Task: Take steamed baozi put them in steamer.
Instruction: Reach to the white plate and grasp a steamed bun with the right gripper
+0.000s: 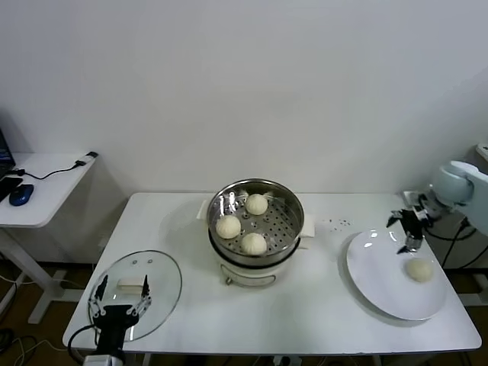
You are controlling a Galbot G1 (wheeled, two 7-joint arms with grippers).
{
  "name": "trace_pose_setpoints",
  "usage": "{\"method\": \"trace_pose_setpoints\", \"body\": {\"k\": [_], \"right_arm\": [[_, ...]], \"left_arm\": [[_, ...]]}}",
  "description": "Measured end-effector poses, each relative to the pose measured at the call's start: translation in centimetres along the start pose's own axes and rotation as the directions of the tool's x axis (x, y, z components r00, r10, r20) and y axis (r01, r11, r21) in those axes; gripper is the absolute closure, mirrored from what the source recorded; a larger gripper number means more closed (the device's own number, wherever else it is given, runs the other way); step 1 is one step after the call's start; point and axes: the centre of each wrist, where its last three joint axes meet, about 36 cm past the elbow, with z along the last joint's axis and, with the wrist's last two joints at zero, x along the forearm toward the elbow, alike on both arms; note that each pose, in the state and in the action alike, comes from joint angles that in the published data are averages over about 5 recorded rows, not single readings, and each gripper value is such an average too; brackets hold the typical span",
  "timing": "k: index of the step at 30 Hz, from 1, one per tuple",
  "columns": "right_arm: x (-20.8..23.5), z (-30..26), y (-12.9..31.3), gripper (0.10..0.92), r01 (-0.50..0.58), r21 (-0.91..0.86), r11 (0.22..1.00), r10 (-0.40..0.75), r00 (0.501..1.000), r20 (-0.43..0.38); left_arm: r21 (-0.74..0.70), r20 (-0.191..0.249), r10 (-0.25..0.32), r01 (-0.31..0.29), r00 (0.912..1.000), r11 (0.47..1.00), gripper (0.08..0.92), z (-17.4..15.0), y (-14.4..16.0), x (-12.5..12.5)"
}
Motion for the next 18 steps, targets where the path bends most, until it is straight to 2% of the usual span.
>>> {"method": "trace_pose_setpoints", "body": {"k": [8, 18], "right_arm": [[-3.0, 3.9, 1.7, 0.2, 0.025, -0.066, 0.997, -0.029, 0.998, -0.057], [-5.3, 5.8, 2.3, 0.2, 0.044, -0.108, 0.993, -0.053, 0.995, -0.087]], "left_arm": [[-0.005, -0.008, -0.009, 0.009, 0.9999, 1.0, 0.177, 0.2, 0.0, 0.0], [-0.013, -0.012, -0.013, 0.013, 0.9998, 1.0, 0.177, 0.4, -0.2, -0.1]]}}
